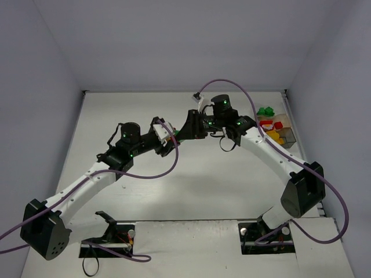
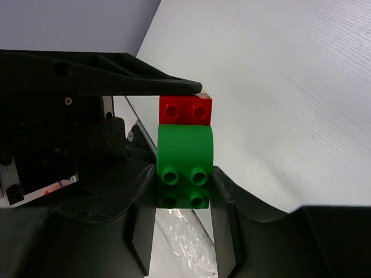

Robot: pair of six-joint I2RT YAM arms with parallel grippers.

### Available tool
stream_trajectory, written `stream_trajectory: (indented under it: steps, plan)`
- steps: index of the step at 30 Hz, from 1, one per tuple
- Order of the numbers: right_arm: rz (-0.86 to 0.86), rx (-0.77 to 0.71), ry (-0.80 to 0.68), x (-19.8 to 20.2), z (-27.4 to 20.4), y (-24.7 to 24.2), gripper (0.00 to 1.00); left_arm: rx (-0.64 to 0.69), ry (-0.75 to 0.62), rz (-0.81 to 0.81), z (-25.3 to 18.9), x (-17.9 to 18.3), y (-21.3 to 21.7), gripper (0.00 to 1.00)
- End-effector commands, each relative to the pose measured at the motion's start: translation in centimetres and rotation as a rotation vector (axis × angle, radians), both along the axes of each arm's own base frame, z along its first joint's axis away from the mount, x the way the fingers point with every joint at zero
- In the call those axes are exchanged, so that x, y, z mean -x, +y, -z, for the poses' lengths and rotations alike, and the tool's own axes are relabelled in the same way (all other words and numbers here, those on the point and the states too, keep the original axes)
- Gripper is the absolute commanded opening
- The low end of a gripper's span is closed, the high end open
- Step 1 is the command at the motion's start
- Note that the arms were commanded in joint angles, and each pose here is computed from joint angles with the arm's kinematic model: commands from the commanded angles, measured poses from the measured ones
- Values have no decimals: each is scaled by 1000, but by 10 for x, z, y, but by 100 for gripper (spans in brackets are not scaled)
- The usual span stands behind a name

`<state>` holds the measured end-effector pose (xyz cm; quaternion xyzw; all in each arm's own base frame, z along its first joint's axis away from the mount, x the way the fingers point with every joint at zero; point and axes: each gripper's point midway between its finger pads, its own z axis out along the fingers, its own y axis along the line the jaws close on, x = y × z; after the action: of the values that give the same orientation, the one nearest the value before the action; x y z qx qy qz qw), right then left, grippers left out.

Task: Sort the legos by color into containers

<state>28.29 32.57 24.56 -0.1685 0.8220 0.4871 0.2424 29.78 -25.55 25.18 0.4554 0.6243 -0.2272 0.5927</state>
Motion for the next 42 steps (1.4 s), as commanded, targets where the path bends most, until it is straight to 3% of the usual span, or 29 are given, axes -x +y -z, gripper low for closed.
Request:
stream_trajectory:
  steps: [1,6,18,22,24,28,31,38,42]
  plan:
    - [-2,-55,-146,-4,-35,0,10,57,-81,36,-29,7,-4,0]
    - [35,-47,-156,-9,-35,-12,0,65,-34,28,-11,9,-2,0]
    - [182,-35,-180,-44,-39,-85,1,76,79,-9,23,6,3,0]
    - [442,88,-205,-95,-24,-155,5,75,78,-14,19,8,4,0]
    - [681,194,-193,-130,-10,-219,5,70,83,-31,19,7,7,0]
    - [1029,340,-141,-165,14,-321,0,53,93,-52,24,13,14,0]
    - [1194,373,-79,-182,30,-375,0,46,91,-71,31,15,19,0]
    - [1266,404,-36,-227,55,-422,3,30,84,-83,35,9,19,0]
    - [1186,402,-32,-256,77,-420,9,18,101,-67,39,8,15,0]
